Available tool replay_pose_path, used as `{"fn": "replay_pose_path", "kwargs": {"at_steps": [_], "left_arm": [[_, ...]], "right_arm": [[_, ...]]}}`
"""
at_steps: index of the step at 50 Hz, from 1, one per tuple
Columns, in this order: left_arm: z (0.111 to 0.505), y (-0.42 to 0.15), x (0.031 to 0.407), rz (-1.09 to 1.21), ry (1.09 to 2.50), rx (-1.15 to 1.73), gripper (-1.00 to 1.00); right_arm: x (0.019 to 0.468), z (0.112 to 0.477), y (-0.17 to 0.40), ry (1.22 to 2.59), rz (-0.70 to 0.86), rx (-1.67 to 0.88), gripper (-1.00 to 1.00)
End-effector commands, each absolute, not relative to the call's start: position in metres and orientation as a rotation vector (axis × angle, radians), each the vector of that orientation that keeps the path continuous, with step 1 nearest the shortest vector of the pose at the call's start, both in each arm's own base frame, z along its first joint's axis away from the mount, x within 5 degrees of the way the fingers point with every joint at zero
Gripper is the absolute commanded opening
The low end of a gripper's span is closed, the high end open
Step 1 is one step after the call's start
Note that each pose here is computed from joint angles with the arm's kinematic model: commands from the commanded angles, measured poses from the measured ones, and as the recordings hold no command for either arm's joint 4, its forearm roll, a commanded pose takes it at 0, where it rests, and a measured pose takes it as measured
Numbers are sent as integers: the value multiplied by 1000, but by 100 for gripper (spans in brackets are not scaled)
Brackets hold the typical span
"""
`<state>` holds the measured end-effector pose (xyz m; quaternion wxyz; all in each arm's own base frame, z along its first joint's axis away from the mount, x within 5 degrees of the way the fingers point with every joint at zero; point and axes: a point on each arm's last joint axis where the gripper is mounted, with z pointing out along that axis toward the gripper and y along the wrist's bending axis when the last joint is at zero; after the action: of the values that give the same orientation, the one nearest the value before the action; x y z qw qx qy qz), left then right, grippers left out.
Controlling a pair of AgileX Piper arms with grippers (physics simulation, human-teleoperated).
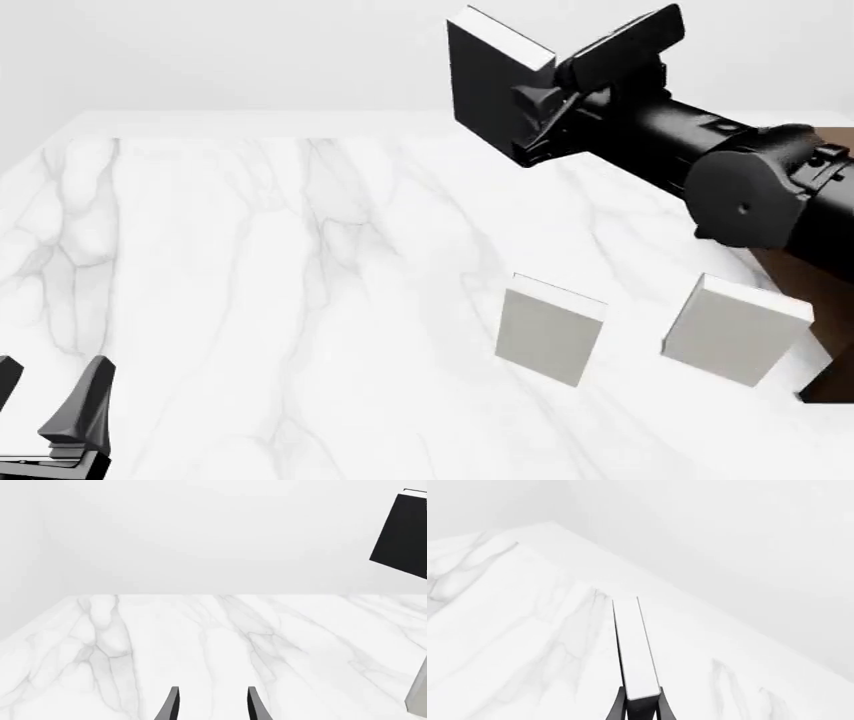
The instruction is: Pick up the book on the left and place it on top of the shelf.
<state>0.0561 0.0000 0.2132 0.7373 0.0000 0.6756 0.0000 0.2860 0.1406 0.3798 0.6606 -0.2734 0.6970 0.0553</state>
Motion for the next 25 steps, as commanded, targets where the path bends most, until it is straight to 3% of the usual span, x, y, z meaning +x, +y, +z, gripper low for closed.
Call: {"fn": "replay_pose_path", "kwargs": {"at_steps": [1, 25], "left_arm": [[213, 0, 56, 0, 1484, 0, 100], [213, 0, 56, 0, 1484, 0, 100]], "right_arm": [[253, 401, 113, 1536, 103, -566, -100], [209, 428, 58, 1455, -119, -521, -100]]}}
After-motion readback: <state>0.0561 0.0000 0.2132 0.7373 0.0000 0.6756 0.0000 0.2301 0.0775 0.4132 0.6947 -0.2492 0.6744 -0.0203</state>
